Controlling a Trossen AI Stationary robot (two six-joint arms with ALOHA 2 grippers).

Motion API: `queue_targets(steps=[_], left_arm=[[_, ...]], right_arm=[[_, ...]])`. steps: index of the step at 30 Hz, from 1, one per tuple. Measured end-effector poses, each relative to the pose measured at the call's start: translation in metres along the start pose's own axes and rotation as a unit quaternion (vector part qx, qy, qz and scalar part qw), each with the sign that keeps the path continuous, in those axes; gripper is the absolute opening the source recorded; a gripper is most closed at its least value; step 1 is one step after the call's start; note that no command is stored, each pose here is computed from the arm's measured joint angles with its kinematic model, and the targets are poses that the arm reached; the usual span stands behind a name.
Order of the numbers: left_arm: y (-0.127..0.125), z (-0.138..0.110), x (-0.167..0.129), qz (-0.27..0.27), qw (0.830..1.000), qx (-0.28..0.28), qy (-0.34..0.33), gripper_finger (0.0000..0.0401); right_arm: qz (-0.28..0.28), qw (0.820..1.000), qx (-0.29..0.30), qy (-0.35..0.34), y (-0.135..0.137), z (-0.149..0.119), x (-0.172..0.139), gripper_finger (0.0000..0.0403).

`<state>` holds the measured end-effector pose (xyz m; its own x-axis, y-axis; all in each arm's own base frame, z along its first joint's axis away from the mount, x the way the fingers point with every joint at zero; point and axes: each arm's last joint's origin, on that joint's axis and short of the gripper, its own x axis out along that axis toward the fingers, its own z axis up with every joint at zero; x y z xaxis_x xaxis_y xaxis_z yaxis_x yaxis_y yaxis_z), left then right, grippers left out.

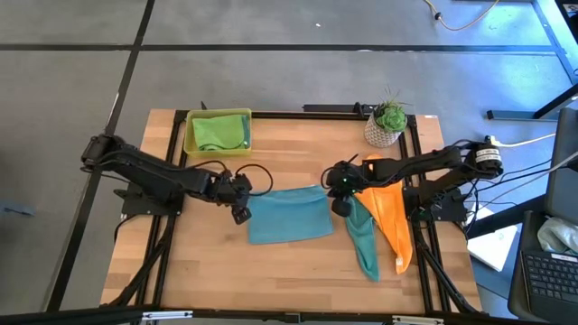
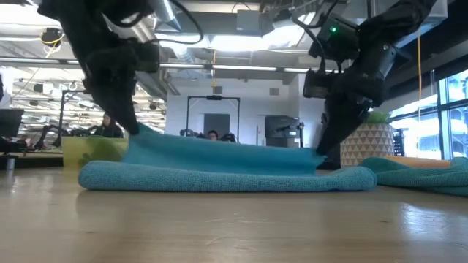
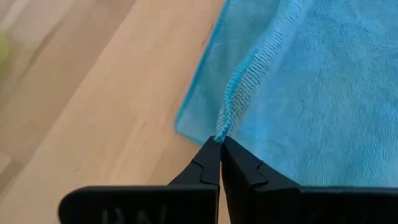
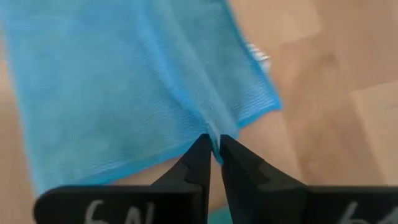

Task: Fold microfiber towels
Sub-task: Fold the left blue towel

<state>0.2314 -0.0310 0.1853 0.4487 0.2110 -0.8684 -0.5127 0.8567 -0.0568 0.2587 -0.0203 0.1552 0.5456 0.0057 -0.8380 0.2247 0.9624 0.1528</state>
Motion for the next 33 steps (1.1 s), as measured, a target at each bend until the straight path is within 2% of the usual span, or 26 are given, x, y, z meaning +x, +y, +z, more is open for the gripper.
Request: queue_targets(steps=[4,12,17,25,29,33], left_arm=[[-0.002,-0.001,0.011,0.000,1.000,0.001,0.020,0.0000],[-0.005,-0.002,0.021,0.000,0.999,0.006,0.032,0.0000],[-0.004,-0.001,0.021,0.011,1.000,0.010,0.024,0.0020],[0.001,0.002,0.023,0.018,1.000,-0.003,0.024,0.0093],[0.005,0.005,0.024,0.023,0.999,-0.013,0.024,0.0119],[0.011,0.005,0.025,0.036,0.999,-0.021,0.034,0.0127]], right_arm=[[-0.039,0.999,0.003,-0.011,-0.005,0.002,0.000,0.0026],[-0.054,0.998,0.021,-0.017,-0.015,0.004,-0.001,0.0010],[-0.058,0.998,0.028,-0.018,-0.019,0.004,-0.001,0.0050],[-0.059,0.998,0.029,-0.019,-0.020,0.005,-0.001,0.0120],[-0.059,0.998,0.029,-0.019,-0.020,0.005,-0.002,0.0132],[-0.061,0.998,0.031,-0.015,-0.020,0.004,-0.002,0.0133]])
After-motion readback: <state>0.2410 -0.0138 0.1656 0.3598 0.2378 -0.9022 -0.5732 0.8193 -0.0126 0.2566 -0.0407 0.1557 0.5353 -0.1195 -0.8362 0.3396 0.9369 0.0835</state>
